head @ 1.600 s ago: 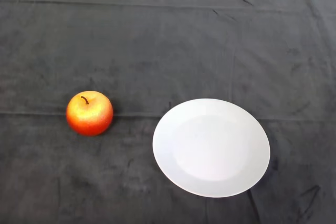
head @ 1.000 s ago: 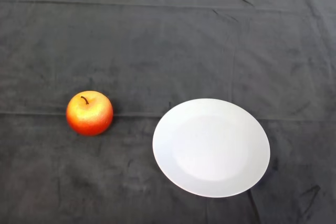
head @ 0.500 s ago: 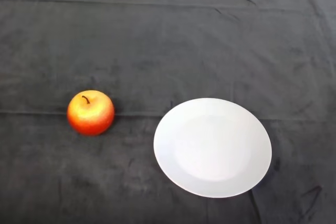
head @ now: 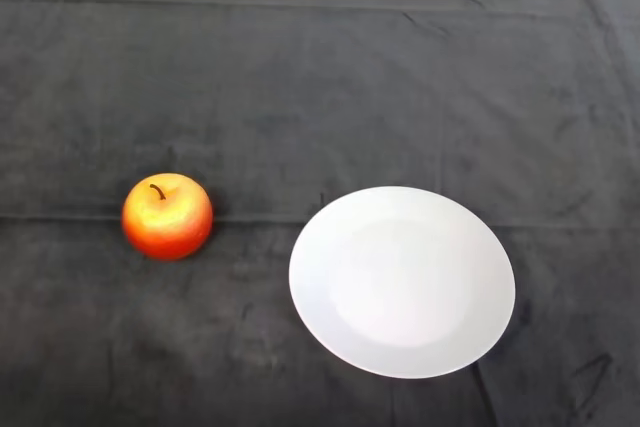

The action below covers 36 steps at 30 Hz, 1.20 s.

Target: Move the apple to the plate

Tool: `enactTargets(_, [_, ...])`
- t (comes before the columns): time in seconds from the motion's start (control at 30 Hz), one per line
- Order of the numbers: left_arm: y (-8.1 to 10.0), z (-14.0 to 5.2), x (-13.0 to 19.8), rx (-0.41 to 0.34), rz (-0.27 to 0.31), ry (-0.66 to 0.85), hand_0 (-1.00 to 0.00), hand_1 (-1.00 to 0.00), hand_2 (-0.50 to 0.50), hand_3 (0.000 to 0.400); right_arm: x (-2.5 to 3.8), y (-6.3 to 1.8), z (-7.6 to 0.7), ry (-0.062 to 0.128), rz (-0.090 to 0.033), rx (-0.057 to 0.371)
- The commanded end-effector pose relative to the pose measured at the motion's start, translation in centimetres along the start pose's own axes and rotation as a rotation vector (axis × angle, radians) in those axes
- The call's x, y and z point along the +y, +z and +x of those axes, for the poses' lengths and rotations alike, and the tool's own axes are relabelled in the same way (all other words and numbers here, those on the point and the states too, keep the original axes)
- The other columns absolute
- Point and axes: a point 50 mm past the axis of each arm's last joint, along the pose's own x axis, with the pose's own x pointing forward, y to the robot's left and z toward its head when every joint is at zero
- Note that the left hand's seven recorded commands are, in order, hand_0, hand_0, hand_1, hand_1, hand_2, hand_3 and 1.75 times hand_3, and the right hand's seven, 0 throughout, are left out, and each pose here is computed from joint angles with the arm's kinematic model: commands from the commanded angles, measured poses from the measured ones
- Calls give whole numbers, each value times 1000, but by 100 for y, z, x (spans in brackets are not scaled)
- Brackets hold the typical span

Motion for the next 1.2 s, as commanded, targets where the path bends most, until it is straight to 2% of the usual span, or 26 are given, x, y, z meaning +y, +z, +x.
enactTargets(0.03, [194, 134, -195, -116, 8, -78, 0, 0, 0, 0, -88, -43, 7, -20, 6, 17])
enactTargets(0.4, [183, 82, -683, -137, 8, -270, 0, 0, 0, 0, -87, -43, 6, -20, 6, 17])
enactTargets(0.63, [154, -18, -930, -126, -4, -389, 0, 0, 0, 0, -86, -44, 5, -20, 6, 17])
enactTargets(0.97, [31, -224, -1356, -47, -15, -565, 0, 0, 0, 0, -85, -44, 4, -20, 7, 16])
enactTargets(1.2, [-41, -331, -1507, 24, -11, -674, 0, 0, 0, 0, -85, -44, 2, -20, 8, 16])
